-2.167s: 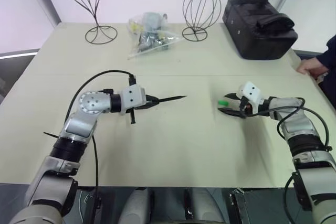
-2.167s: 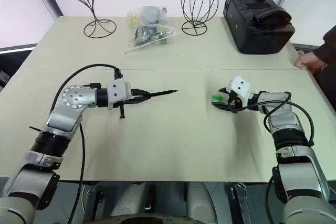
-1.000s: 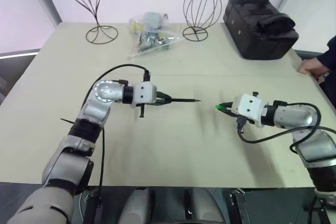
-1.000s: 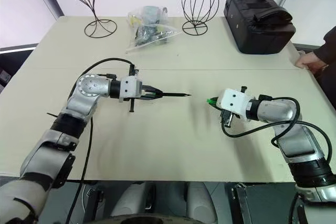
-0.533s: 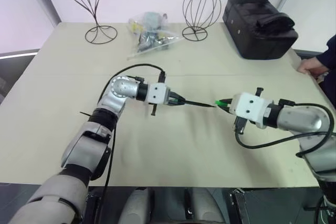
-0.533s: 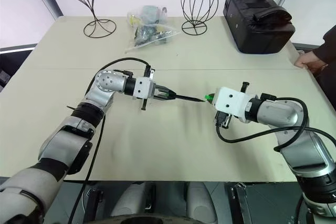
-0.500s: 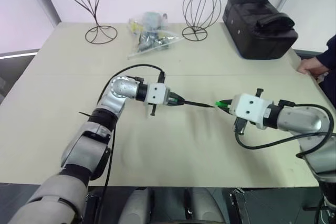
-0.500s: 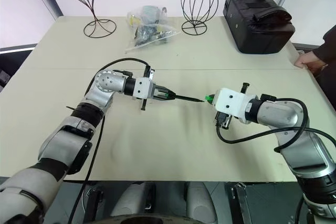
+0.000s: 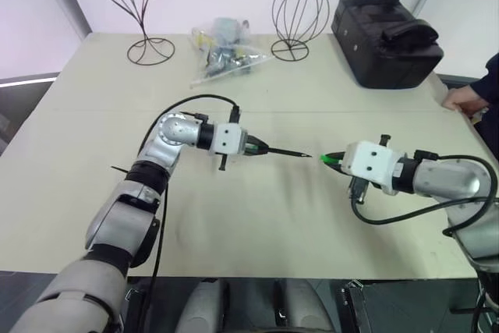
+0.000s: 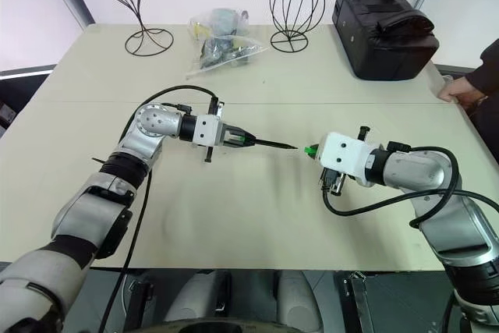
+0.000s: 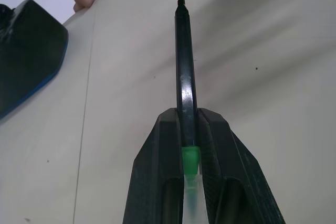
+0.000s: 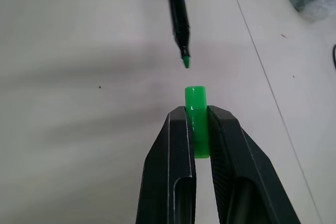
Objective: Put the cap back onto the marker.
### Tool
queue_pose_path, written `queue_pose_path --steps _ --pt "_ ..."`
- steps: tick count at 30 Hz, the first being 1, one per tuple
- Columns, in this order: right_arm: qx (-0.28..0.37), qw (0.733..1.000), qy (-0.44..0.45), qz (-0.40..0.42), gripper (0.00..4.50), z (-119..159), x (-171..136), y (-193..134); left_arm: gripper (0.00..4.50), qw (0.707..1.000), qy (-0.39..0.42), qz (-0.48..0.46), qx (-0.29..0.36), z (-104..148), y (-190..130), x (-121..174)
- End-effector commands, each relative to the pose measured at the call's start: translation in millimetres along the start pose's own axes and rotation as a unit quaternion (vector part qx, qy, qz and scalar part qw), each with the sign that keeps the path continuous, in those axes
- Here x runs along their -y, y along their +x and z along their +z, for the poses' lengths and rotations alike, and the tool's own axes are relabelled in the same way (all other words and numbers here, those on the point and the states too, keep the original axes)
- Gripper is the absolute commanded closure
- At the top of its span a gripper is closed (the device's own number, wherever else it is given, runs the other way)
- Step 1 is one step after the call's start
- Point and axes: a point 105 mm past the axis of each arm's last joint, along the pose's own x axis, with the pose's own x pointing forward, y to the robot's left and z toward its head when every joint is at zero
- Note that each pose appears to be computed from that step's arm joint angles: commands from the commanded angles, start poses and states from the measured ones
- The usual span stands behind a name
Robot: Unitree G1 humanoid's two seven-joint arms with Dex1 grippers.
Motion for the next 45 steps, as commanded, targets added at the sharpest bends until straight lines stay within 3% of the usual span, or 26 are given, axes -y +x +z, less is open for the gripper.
queue_pose_path --steps 1,45 --pt "0.026 1.0 -0.009 -0.01 4.46 15 5 -4 4.5 1.0 0.025 0.013 0.006 9 -2 -9" --pt "0.018 1.0 0.003 0.002 4.46 10 5 -2 4.5 0.999 0.029 0.015 0.012 15 -3 -9"
